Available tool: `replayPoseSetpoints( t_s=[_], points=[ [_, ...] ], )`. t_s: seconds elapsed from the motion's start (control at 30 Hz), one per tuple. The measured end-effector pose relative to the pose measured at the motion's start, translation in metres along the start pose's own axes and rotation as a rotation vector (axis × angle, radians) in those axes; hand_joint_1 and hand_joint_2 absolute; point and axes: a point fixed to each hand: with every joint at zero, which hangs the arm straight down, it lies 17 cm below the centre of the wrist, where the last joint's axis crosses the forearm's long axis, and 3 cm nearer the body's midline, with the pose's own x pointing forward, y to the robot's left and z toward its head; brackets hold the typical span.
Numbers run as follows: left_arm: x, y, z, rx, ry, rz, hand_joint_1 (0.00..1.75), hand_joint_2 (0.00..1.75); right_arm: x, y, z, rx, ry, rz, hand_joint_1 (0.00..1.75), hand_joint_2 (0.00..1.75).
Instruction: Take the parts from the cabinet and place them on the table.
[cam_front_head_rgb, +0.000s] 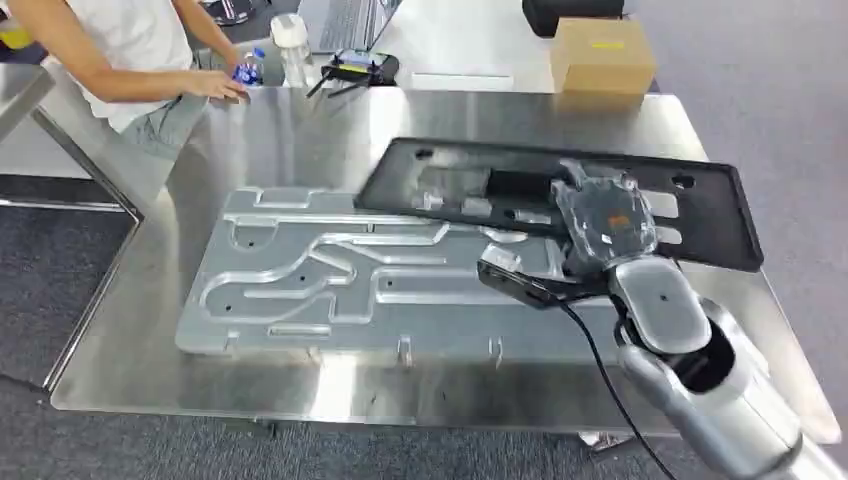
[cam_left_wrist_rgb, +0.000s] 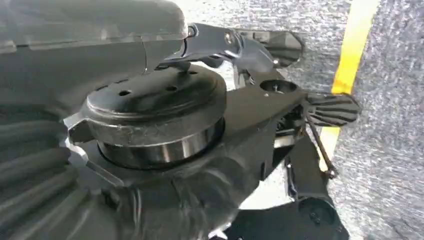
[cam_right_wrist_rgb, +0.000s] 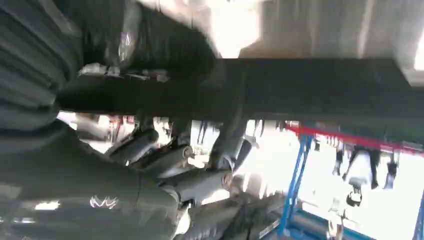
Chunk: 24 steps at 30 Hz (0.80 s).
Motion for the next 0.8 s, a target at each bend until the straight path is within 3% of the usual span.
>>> replayPoseSetpoints(
  t_s=[0.1,0.13,0.3,0.8],
  points=[
    [0.002,0.000,0.000,-0.011,0.003,0.001,0.00,1.75,0.002,0.003,-0.002,0.006,-0.001,-0.005,0.00,0.00],
    [0.003,0.000,0.000,-0.010,0.006,-0.001,0.00,0.00,0.003,0.007,-0.002,0.015,-0.002,-0.009,0.00,0.00],
    [0.004,0.001,-0.001,-0.007,0.021,-0.011,0.00,0.00,0.010,0.021,-0.002,0.044,-0.011,-0.023,0.00,0.00],
    [0.003,0.001,-0.001,-0.003,0.043,-0.024,0.00,0.00,0.017,0.014,-0.008,0.037,-0.027,-0.040,0.00,0.00]
  ],
)
